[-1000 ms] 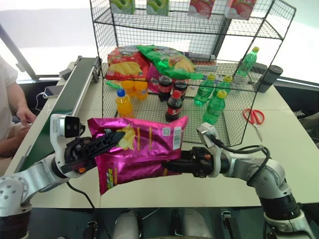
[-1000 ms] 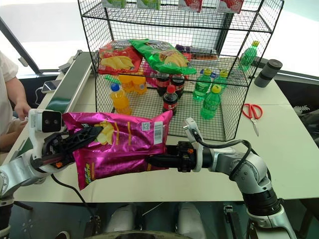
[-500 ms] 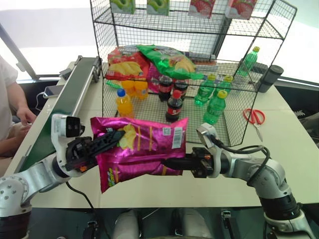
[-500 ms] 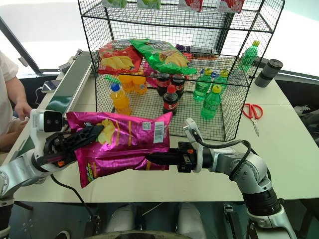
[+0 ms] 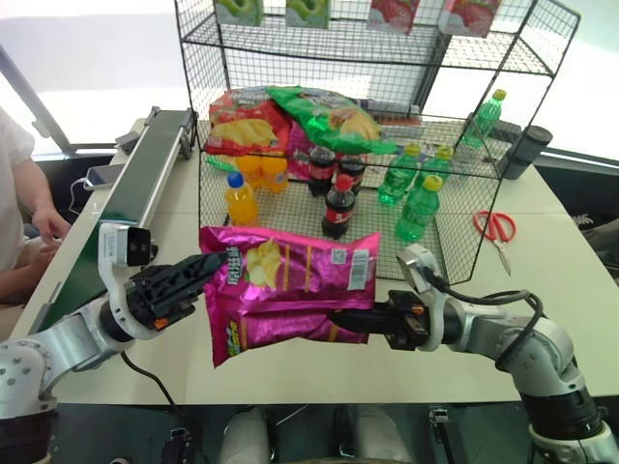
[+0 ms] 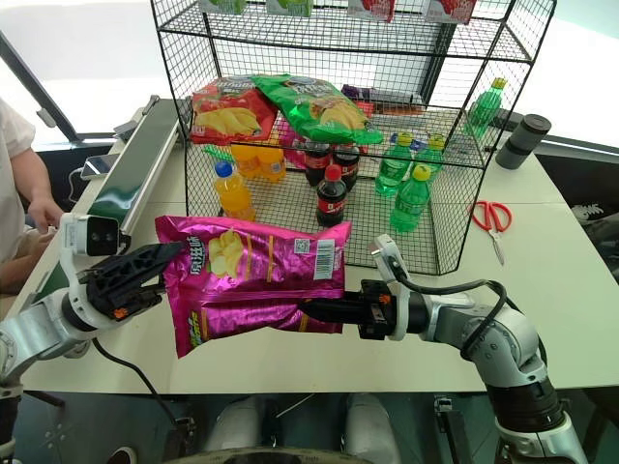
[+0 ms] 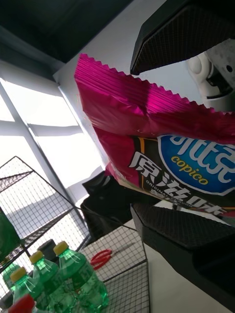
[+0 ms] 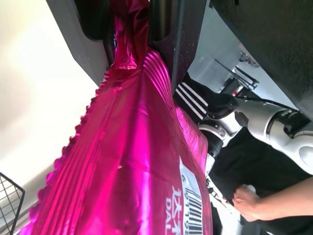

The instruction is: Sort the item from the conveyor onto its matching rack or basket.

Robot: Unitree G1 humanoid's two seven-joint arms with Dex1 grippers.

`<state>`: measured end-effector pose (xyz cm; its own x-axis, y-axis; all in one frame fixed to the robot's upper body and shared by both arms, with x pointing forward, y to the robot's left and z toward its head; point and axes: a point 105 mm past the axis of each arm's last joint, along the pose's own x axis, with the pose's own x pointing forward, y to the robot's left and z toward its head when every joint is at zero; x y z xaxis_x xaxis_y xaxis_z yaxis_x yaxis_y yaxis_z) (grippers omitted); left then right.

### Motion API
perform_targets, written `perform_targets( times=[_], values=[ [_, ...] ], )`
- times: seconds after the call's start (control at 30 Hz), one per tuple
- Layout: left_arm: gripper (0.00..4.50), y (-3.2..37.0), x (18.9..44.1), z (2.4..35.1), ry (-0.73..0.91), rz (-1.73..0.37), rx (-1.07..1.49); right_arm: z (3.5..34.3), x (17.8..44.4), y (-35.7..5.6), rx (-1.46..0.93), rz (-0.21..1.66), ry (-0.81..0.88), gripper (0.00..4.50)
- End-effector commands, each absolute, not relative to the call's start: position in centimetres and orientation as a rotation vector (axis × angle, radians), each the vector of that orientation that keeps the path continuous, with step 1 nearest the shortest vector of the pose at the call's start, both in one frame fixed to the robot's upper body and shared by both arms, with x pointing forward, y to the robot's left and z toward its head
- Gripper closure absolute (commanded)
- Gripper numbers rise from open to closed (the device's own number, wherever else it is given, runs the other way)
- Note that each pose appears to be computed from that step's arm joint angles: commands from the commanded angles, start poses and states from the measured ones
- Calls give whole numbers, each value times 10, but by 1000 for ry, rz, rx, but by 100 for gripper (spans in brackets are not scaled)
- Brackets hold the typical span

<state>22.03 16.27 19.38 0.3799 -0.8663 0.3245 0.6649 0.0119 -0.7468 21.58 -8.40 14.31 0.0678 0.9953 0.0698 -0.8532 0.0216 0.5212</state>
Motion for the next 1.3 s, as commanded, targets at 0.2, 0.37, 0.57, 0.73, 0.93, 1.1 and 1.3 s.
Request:
perform_targets(
  times=[0.2, 0.37, 0.57, 0.73, 0.93, 1.1, 1.3],
  values=[
    [0, 173, 230, 181, 175, -1155, -709, 156, 214, -99, 475, 1417, 277, 439],
    [0, 179, 239, 178, 37, -1101, -494, 159, 216, -110, 485, 1347, 249, 439],
    [0, 183, 245, 170, -66, -1069, -267, 170, 221, -128, 509, 1235, 192, 439],
    [0, 181, 246, 164, -88, -1083, -208, 181, 231, -138, 575, 1125, 118, 439],
    [0, 175, 244, 157, -94, -1099, -185, 197, 243, -149, 681, 992, 12, 439],
    [0, 172, 245, 154, -89, -1104, -187, 205, 266, -171, 809, 793, -80, 439],
    [0, 173, 248, 155, -104, -1084, -175, 213, 276, -178, 926, 703, -120, 439]
  ],
)
